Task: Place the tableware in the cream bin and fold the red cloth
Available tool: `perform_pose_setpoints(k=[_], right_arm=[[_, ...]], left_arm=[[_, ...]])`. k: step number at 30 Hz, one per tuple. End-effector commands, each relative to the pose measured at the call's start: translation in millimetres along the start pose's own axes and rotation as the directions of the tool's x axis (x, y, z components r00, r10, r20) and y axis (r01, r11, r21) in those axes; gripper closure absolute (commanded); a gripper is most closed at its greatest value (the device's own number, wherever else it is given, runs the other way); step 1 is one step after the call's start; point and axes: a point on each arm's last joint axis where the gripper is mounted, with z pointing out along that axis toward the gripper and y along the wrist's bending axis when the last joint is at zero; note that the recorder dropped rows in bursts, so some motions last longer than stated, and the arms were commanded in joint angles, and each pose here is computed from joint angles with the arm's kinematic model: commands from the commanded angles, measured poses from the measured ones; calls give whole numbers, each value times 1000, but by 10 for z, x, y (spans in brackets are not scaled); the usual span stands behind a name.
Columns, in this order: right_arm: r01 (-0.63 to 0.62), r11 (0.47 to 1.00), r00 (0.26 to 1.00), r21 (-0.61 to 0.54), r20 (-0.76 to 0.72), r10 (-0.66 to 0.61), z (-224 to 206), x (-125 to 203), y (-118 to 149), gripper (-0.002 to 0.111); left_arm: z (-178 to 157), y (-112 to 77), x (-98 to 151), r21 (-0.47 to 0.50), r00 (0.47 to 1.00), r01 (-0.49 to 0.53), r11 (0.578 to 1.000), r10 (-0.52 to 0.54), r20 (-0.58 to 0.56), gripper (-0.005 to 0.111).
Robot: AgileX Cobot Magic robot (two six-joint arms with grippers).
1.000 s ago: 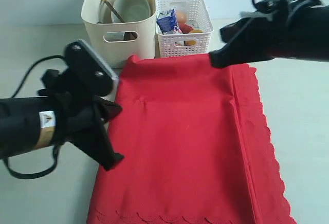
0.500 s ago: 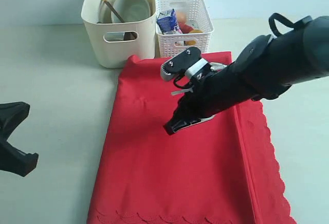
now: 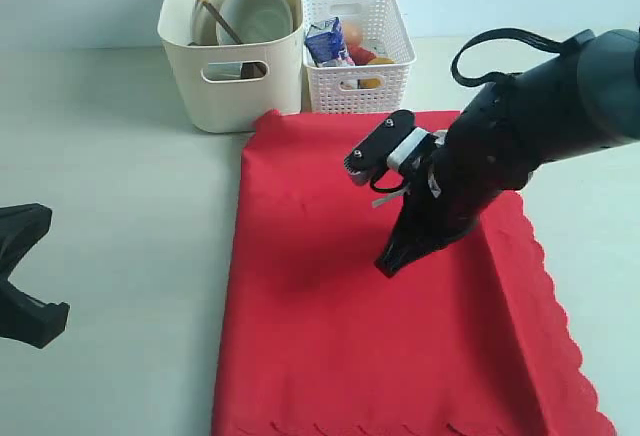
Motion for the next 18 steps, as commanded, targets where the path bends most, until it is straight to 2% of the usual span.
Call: perform_pose_setpoints(k=[1,6,8,10,12,14,16,18], right_arm=[[27,985,966,172,-259,19,23,268,-147,108],[19,943,916,333,-384,117,-58,407,-316,108],[-10,913,909,409,-377,178,-140,426,-400,108],[-61,887,925,457,-308,223,-281,390,-454,108],[-149,898,958,414,-166,235,-468,289,-455,108],[-236,924,970,300,20,241,-660,151,-412,108],[-267,953,946,142,226,231,-791,-33,-333,108],[-246,969,905,23,363,221,-809,-186,-255,108]], left_arm=[[-5,-2,10,8,1000,15,1000,-15,-1,106],[-6,-12,11,18,1000,15,1000,-15,-3,106],[-6,-16,11,23,1000,15,1000,-15,-3,106],[-6,-24,12,33,1000,15,999,-15,-4,106],[-6,-31,13,39,1000,15,999,-15,-5,106],[-6,-31,13,39,1000,15,999,-15,-5,106],[-6,-31,13,39,1000,15,999,-15,-5,106],[-6,-33,13,42,1000,15,999,-15,-5,106]])
